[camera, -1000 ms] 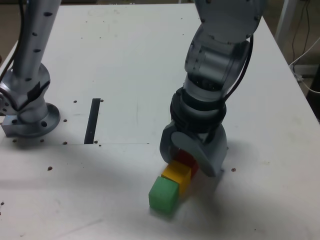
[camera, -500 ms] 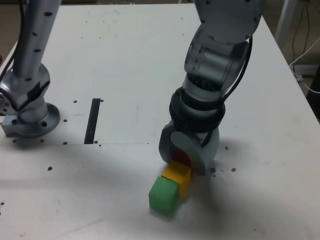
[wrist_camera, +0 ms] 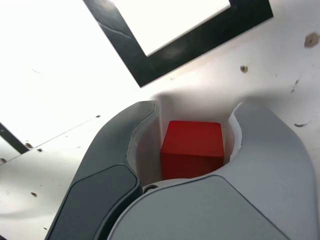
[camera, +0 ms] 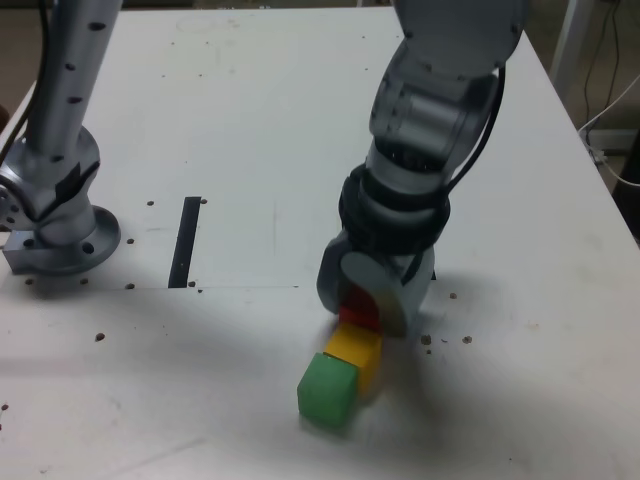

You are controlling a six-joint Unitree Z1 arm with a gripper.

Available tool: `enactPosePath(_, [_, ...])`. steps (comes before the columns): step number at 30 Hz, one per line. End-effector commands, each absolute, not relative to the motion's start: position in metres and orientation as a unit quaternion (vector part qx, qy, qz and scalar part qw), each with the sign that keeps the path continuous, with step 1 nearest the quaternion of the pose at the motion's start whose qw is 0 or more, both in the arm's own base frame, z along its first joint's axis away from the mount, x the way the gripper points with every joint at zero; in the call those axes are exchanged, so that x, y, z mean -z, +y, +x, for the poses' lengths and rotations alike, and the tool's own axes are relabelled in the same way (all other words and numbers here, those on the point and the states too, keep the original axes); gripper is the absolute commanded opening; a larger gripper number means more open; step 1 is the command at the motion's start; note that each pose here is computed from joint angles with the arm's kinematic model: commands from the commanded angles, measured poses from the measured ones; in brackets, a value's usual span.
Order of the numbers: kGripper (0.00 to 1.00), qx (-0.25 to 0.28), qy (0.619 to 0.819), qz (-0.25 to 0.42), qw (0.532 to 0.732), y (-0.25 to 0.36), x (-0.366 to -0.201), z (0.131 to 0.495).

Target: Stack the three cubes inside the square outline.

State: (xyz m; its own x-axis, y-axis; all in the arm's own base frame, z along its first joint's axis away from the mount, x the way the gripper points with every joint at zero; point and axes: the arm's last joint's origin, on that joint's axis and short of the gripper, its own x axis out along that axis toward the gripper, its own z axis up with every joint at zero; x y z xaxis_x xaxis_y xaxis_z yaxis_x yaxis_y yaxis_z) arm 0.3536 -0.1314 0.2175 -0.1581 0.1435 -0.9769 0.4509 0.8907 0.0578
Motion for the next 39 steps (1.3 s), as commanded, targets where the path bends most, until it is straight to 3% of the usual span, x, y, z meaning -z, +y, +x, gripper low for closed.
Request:
enactPosePath(1, [0.28,0.116,0.749,0.191,0.624,-0.125,-0.226,0.354])
enactPosePath(8, [0.28,0.069,0.762,0.128,0.632,-0.098,-0.237,0.36])
enactPosePath(18, [0.28,0.018,0.774,0.022,0.632,-0.051,-0.23,0.369])
enactPosePath(39, [0.28,0.002,0.764,0.005,0.645,-0.001,-0.217,0.374])
